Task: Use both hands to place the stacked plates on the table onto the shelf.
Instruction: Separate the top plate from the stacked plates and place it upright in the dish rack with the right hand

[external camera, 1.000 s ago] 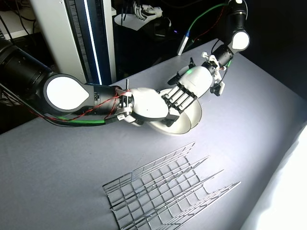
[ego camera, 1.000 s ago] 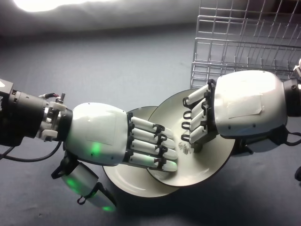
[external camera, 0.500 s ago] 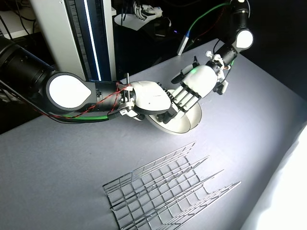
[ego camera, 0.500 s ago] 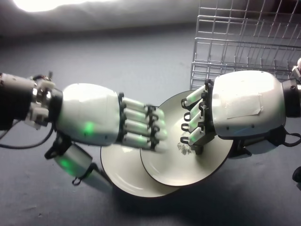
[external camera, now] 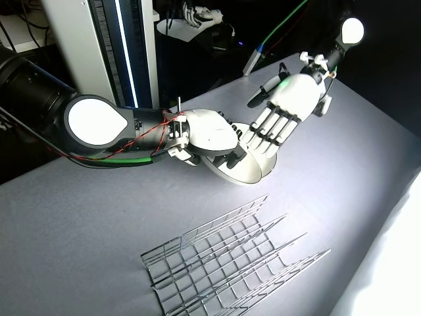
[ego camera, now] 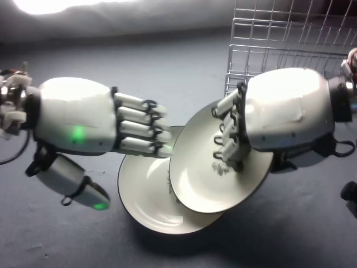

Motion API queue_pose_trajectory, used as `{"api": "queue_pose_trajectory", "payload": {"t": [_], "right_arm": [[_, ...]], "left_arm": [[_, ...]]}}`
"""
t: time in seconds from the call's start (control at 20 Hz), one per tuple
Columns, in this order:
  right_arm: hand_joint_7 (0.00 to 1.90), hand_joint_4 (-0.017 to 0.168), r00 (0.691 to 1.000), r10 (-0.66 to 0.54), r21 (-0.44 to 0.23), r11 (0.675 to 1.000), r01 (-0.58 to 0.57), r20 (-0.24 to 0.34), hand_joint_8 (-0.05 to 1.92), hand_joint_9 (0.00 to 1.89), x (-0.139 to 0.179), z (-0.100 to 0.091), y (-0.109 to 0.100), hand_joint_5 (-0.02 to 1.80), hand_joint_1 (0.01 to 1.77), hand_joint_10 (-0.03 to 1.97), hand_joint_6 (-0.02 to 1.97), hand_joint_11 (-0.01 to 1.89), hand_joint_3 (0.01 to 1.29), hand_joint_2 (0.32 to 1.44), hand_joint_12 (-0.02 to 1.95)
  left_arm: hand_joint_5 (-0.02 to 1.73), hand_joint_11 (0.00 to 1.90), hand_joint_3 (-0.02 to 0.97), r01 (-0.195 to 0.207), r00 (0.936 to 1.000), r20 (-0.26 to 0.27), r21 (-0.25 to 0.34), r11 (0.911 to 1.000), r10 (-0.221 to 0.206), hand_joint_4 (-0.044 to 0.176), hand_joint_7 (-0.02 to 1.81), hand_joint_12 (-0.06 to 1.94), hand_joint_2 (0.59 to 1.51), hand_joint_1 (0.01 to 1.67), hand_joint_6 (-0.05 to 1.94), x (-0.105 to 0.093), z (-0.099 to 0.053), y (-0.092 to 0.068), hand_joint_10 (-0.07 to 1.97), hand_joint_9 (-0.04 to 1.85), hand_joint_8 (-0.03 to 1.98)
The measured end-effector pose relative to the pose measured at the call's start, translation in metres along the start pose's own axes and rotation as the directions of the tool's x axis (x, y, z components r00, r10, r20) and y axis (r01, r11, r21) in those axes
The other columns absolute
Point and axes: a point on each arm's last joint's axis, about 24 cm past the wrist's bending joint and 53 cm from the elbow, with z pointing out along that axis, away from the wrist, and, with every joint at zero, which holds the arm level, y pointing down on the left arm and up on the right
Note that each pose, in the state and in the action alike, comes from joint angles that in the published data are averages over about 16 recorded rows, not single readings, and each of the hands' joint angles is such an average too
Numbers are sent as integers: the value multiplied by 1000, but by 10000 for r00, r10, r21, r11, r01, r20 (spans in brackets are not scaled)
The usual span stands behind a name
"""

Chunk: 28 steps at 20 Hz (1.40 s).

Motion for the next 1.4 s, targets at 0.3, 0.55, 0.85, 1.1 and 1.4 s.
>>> {"api": "queue_pose_trajectory", "payload": {"t": [0.3, 0.55, 0.85, 1.1, 1.4], "right_arm": [[966, 4, 9963, 325, 30, 9995, -329, 790, 732, 912, -34, 3, 6, 949, 1303, 1223, 731, 550, 14, 971, 1447], [1011, 4, 9843, 925, -6, 9956, -935, 1505, 777, 906, -61, 3, 9, 997, 1327, 1209, 813, 537, 14, 982, 1459], [1028, 1, 9505, 2018, -109, 9787, -2050, 2361, 827, 890, -90, -1, 6, 1016, 1343, 1216, 862, 518, 14, 996, 1452], [1037, 3, 9032, 3043, -225, 9497, -3124, 3026, 839, 916, -111, -5, 0, 1014, 1331, 1096, 843, 527, 14, 1004, 1434], [1061, -2, 8248, 4237, -420, 8963, -4414, 3744, 821, 934, -135, -9, -10, 1017, 1324, 1076, 789, 547, 14, 1010, 1382]], "left_arm": [[35, 23, 9, 483, 9980, 461, -1051, 9933, -436, 5, 56, 13, 1204, 13, 14, -12, -30, 21, 8, 36, 14], [31, 24, 9, 920, 9899, 1218, -1590, 9830, -730, 4, 56, 12, 1205, 13, 13, -28, -53, 36, 9, 38, 14], [28, 20, 9, 1131, 9758, 2074, -2108, 9710, -687, 4, 53, 12, 1204, 13, 12, -47, -75, 52, 8, 35, 15], [29, 19, 8, 1057, 9684, 2454, -2396, 9651, -451, 4, 52, 11, 1203, 13, 12, -56, -86, 61, 8, 34, 15], [35, 16, 9, 841, 9691, 2461, -2671, 9600, -165, 4, 48, 11, 1203, 13, 12, -56, -91, 68, 8, 30, 15]]}}
